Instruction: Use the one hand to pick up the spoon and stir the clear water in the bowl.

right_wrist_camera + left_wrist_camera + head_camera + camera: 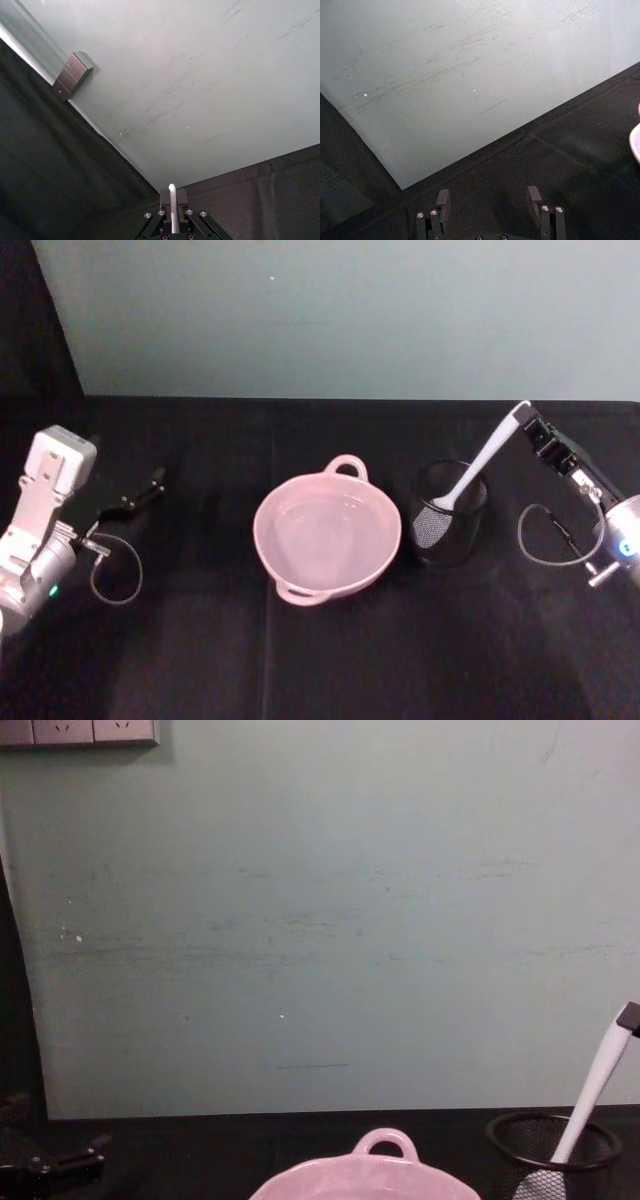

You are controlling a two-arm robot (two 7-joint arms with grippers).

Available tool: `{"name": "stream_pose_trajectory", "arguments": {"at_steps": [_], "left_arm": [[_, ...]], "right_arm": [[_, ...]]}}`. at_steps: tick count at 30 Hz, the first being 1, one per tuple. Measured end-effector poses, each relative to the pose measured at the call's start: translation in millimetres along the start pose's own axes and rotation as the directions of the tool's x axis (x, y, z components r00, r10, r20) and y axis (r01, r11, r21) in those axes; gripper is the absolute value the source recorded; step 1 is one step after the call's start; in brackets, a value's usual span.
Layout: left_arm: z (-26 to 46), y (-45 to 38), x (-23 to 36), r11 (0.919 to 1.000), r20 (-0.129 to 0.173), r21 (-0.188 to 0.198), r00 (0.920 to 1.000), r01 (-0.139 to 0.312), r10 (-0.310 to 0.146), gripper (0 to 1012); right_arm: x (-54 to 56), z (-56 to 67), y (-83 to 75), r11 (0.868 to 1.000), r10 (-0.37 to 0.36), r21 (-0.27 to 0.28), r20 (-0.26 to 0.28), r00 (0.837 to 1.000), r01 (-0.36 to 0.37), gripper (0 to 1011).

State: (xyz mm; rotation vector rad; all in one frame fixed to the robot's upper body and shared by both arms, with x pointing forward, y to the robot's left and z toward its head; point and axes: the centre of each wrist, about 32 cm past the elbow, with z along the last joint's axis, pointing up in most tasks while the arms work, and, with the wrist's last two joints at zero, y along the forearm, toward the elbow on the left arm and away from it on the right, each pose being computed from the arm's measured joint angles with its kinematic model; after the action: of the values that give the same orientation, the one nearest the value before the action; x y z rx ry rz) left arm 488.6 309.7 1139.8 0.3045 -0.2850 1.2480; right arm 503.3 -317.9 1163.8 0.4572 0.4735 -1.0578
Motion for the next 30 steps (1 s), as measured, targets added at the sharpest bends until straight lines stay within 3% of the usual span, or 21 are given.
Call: {"name": "stream_pose_trajectory", "arguments": {"at_steps": [11,16,19,30], "left_arm": [[0.0,0.0,0.0,1.0,0.0,0.0,1.0,0.0,0.0,1011],[0.0,0.0,0.0,1.0,0.0,0.0,1.0,0.0,0.0,1011],[0.0,0.0,0.0,1.0,0.0,0.0,1.0,0.0,0.0,1011],[0.0,0.0,0.0,1.0,0.0,0.0,1.0,0.0,0.0,1011]], "right_arm": [[0.6,-3.7,-1.4,1.0,-0.019,-0.02,0.009,1.0,0.019,97],[-2.5,-2.5,-1.6,0.999,-0.036,-0.031,0.041,0.999,0.038,209],[-3.8,-2.7,-1.9,0.998,-0.042,-0.039,0.05,0.998,0.044,347],[-9.3,-5.0,-8.3,0.992,-0.066,-0.104,0.055,0.996,0.072,664]]}}
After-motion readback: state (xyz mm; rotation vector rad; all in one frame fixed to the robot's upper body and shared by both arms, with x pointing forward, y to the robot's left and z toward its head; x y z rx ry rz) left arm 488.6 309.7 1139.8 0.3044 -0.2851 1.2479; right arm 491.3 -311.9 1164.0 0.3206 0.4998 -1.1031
